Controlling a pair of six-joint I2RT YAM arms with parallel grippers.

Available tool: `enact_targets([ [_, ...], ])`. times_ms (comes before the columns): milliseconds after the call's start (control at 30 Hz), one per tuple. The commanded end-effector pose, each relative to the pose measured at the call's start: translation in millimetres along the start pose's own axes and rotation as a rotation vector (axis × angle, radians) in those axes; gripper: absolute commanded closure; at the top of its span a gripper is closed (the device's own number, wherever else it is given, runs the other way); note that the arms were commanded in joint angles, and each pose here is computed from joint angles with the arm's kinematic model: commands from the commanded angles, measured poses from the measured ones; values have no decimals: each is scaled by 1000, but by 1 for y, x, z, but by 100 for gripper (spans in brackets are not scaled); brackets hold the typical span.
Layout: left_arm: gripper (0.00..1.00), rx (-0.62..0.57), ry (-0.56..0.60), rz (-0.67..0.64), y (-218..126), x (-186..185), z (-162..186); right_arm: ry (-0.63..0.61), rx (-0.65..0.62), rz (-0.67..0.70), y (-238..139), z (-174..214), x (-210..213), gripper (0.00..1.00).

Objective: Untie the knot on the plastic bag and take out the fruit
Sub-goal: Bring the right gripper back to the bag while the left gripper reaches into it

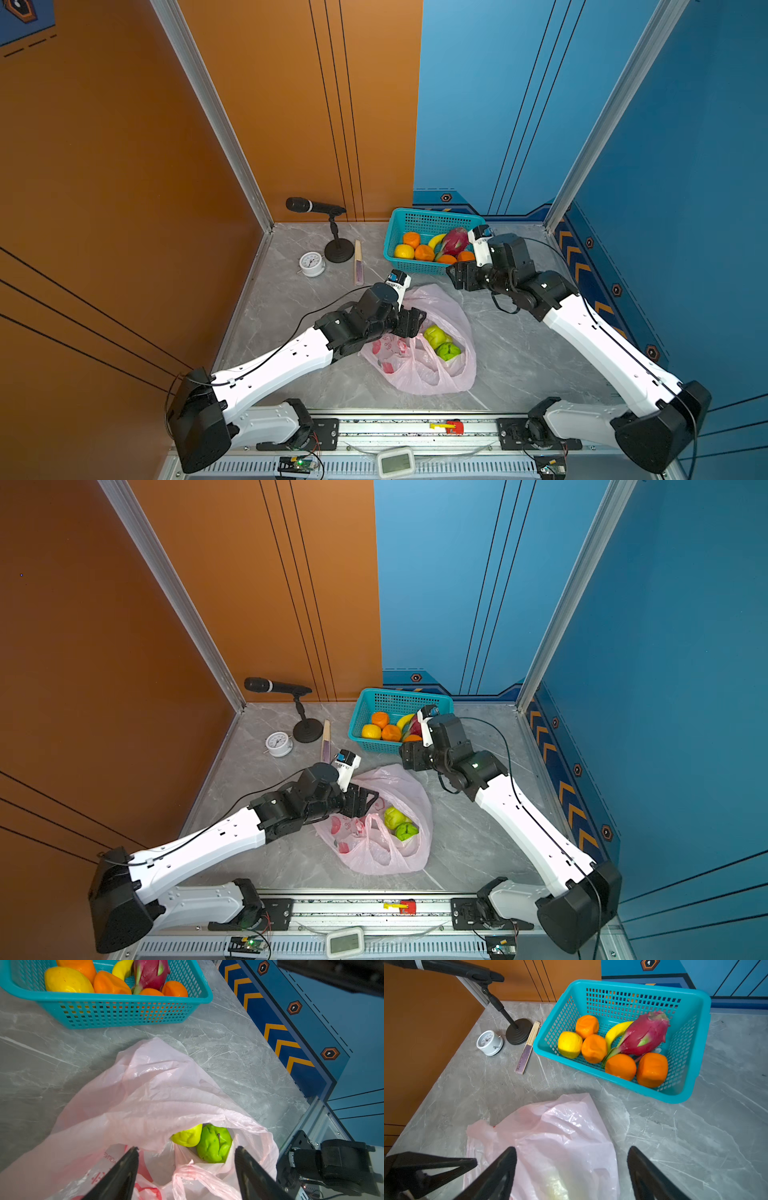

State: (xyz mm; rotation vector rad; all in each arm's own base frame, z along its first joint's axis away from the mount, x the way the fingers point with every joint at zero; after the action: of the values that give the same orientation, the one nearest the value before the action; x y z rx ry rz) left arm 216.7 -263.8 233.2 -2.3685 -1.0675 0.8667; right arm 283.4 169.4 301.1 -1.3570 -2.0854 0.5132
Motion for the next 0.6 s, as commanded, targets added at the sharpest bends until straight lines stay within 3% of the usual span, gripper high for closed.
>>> enact_targets([
  [0, 29, -3, -8, 35, 7, -12, 2, 23, 2, 37, -10, 23, -1, 15],
  [200, 33, 19, 28, 23, 21, -27, 9, 63, 62, 22, -19, 73, -1, 17],
  [333, 42, 90, 58, -9, 34, -31, 19, 93, 104, 18, -18, 104, -7, 20],
  [567, 51, 166, 79, -17, 57, -45, 27, 138, 149, -8, -19, 130, -8, 20],
])
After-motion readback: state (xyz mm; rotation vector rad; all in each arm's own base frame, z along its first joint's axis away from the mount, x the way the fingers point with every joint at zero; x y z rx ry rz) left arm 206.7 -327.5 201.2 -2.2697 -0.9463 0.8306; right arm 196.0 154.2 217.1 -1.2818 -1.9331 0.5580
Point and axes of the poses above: each gripper's point midway between its finger pads, its own y axis out along the fingers, its own x axis along the line the jaws close on, z = x × y, the point moved 5 cm from there along -y, back along the fingers, and after that the axes turned 2 degrees about y, right-handed, at the moved point
